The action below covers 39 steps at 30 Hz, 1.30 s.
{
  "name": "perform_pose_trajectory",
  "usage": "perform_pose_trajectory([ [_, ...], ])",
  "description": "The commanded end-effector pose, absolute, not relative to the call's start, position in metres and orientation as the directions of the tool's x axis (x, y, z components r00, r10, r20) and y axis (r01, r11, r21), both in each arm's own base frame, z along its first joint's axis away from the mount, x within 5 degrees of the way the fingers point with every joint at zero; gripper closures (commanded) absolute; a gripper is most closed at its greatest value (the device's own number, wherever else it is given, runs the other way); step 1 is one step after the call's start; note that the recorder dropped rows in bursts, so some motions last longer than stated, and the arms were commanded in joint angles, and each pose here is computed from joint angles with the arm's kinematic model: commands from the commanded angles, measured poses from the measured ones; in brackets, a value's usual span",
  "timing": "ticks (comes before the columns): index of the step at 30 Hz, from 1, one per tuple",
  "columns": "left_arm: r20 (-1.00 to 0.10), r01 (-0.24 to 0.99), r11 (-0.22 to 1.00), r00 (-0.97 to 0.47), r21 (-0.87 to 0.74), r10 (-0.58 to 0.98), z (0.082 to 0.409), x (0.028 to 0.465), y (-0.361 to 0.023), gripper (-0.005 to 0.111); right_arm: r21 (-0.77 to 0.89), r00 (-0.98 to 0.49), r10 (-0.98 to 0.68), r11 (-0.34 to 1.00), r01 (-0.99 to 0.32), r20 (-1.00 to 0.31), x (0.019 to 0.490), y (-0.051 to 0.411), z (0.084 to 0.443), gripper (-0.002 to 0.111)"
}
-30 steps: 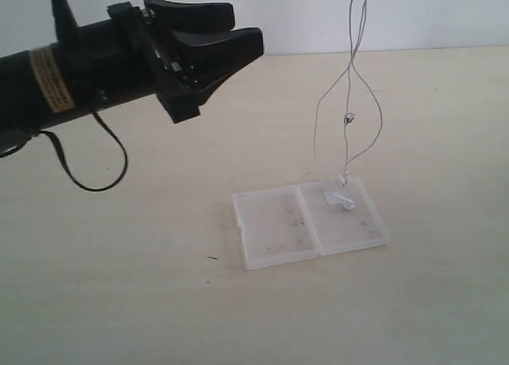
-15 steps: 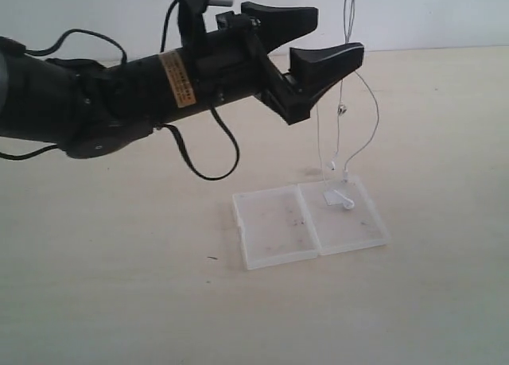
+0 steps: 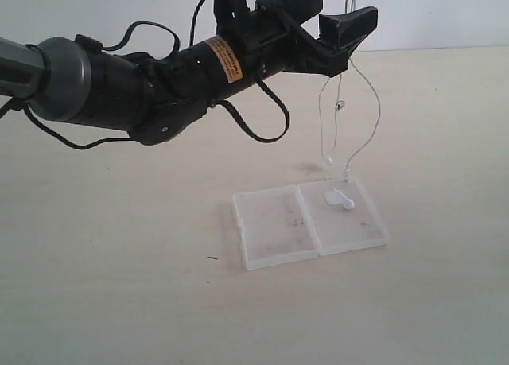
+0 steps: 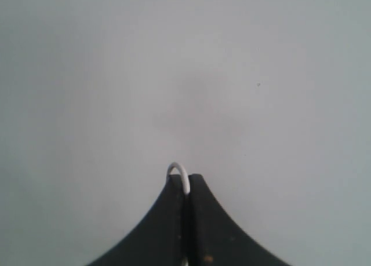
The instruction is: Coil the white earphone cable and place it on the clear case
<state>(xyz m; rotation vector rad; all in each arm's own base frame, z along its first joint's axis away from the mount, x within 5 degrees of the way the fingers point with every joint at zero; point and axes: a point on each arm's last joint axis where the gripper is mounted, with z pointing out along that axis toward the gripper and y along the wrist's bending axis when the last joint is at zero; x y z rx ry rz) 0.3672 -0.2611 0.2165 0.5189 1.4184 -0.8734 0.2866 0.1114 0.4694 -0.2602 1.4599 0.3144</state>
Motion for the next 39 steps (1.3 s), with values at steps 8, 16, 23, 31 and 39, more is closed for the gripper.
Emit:
perform_pose_trajectory([
  [8,-0.982,0.769,0.619,-0.064,-0.161,-0.177,0.213,0.377,-0.275,0.03,0.002,0.096,0.04,0.932,-0.363,-0.995,0.286,0.112,0.472,0.108],
  [16,-0.982,0.77,0.618,-0.063,-0.16,-0.175,0.213,0.377,-0.275,0.059,0.002,0.096,0.04,0.932,-0.363,-0.995,0.286,0.112,0.472,0.108],
  [23,-0.982,0.769,0.619,-0.064,-0.161,-0.176,0.213,0.377,-0.275,0.057,0.002,0.092,0.038,0.932,-0.363,-0.995,0.286,0.112,0.471,0.108],
  [31,-0.98,0.766,0.622,-0.056,-0.164,-0.189,0.217,0.379,-0.276,0.057,0.002,0.088,0.036,0.932,-0.363,-0.995,0.286,0.112,0.471,0.108],
  [39,-0.986,0.741,0.653,-0.087,-0.158,-0.14,0.217,0.386,-0.278,0.057,0.002,0.088,0.036,0.932,-0.363,-0.995,0.286,0.112,0.471,0.108],
])
